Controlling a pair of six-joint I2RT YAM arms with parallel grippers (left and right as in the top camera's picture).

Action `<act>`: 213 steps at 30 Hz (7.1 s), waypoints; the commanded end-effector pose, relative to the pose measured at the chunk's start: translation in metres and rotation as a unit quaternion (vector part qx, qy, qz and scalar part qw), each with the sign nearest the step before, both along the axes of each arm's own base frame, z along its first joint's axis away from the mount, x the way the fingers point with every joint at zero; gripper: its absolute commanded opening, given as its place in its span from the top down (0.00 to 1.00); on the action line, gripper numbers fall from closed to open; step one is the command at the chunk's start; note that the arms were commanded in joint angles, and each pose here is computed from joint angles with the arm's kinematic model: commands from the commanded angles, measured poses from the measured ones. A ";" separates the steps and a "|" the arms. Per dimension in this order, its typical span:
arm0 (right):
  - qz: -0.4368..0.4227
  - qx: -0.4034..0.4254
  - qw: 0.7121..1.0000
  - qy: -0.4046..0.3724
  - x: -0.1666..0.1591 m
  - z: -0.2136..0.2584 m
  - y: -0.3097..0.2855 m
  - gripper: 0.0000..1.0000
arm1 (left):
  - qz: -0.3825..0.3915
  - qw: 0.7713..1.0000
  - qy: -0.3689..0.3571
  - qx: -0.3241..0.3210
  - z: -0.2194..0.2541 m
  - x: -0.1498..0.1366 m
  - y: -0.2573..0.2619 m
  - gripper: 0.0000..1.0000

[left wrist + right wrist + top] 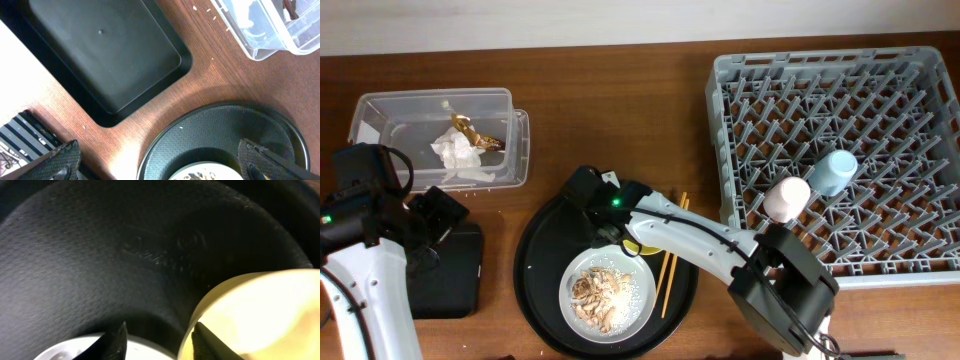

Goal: Sort waste into correct bins and load items into the dishwasher rack

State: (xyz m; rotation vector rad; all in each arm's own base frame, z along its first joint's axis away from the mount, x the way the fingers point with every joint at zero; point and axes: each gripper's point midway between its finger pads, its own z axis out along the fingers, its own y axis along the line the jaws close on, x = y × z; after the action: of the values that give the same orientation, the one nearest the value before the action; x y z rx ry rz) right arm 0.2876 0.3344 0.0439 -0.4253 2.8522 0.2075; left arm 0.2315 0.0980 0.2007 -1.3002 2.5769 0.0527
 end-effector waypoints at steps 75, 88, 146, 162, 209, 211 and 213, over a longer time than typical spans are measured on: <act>-0.373 0.497 0.782 0.049 -0.013 0.129 -0.461 0.52 | 0.008 1.000 -0.007 0.003 0.005 0.001 0.003 0.01; -0.422 0.357 0.833 -0.002 -0.049 0.190 -0.463 0.39 | 0.008 1.000 -0.007 0.003 0.005 0.001 0.003 0.01; -0.507 0.039 0.853 0.117 -0.031 0.112 -0.454 0.96 | 0.008 1.000 -0.007 0.003 0.005 0.001 0.003 0.01; -0.593 -0.100 0.781 0.170 -0.050 0.075 -0.489 0.96 | 0.008 1.000 -0.007 0.003 0.005 0.001 0.003 0.01; -0.557 -0.021 0.813 0.166 -0.058 0.103 -0.453 0.96 | 0.008 1.000 -0.007 0.003 0.005 0.001 0.003 0.01; -0.469 0.092 0.872 0.106 -0.043 0.137 -0.411 0.96 | 0.008 1.000 -0.007 0.003 0.005 0.001 0.003 0.01; -0.415 0.142 0.897 0.050 -0.039 0.167 -0.381 0.96 | 0.008 1.000 -0.007 0.003 0.005 0.001 0.003 0.01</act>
State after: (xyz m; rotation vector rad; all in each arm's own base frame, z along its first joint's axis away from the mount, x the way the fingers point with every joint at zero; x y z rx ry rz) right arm 0.2380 -0.0881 0.1816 1.1594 2.7988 0.2226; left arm 0.2317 0.0980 0.2009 -1.2999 2.5762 0.0526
